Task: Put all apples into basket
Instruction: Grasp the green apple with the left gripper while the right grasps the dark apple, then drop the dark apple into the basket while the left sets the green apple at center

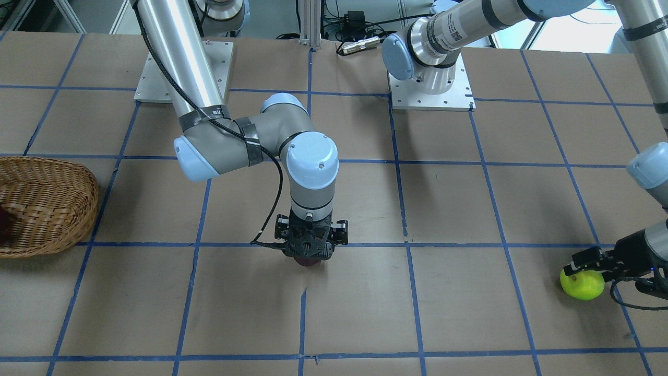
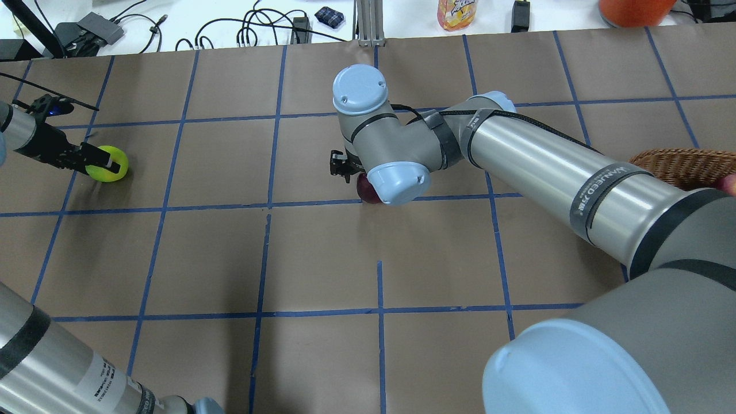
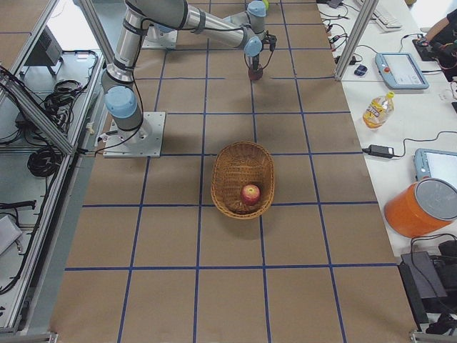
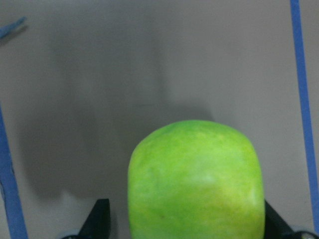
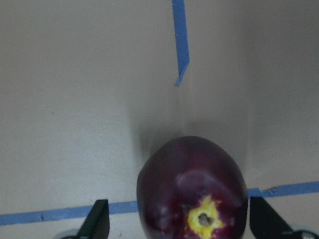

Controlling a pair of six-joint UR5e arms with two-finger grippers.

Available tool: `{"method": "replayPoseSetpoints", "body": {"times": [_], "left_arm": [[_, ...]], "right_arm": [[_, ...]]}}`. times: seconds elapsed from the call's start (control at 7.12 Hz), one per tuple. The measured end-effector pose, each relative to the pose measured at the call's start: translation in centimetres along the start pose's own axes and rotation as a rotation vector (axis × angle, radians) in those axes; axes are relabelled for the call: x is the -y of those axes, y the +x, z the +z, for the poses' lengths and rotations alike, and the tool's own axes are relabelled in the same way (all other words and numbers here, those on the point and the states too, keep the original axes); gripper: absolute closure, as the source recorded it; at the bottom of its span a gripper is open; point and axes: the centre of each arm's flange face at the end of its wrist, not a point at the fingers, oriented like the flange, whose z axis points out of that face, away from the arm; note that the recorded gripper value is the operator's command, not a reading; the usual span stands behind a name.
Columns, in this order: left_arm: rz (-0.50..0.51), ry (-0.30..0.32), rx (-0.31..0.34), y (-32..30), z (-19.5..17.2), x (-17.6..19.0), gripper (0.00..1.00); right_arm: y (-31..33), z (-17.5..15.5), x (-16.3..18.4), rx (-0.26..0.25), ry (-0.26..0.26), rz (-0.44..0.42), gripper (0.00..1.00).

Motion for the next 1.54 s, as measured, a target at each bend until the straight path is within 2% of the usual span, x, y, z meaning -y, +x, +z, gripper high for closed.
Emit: {"method": "replayPoseSetpoints", "body": {"times": [0.14, 0.28, 0.42, 0.7, 0.98, 1.26, 1.4, 1.54], "left_arm": [[-0.003, 0.006, -0.012, 0.0, 0.3, 0.1, 0.61], [-0.003, 0.007, -0.016, 0.1, 0.3, 0.1, 0.75], [0.002, 0.008, -0.011, 0.5, -0.2, 0.3, 0.82], [-0.038, -0.035, -0.042, 4.5, -2.4, 1.2, 0.84], [-0.118, -0.104, -0.072, 13.8, -4.4, 2.3, 0.84], [-0.233, -0.162, -0.057, 24.8, -3.7, 2.3, 0.84], [-0.287, -0.179, -0.034, 31.2, -2.5, 2.3, 0.84], [-0.338, -0.168, 0.011, 38.3, -0.5, 2.7, 0.83]], "right_arm": [[0.0, 1.4, 0.2, -0.012, 0.012, -0.001, 0.09], [0.0, 2.2, 0.3, -0.026, 0.02, -0.001, 0.42], [0.1, 2.5, 0.4, -0.034, 0.025, -0.003, 0.46], [0.7, 1.4, 1.2, -0.035, 0.035, -0.002, 0.48], [6.2, -3.2, 4.4, -0.028, 0.042, 0.035, 0.48], [17.5, -8.9, 7.6, -0.055, 0.007, 0.023, 0.48], [24.1, -11.0, 8.4, -0.064, 0.002, -0.001, 0.52], [30.9, -11.7, 8.1, -0.072, -0.009, -0.021, 0.52]]}}
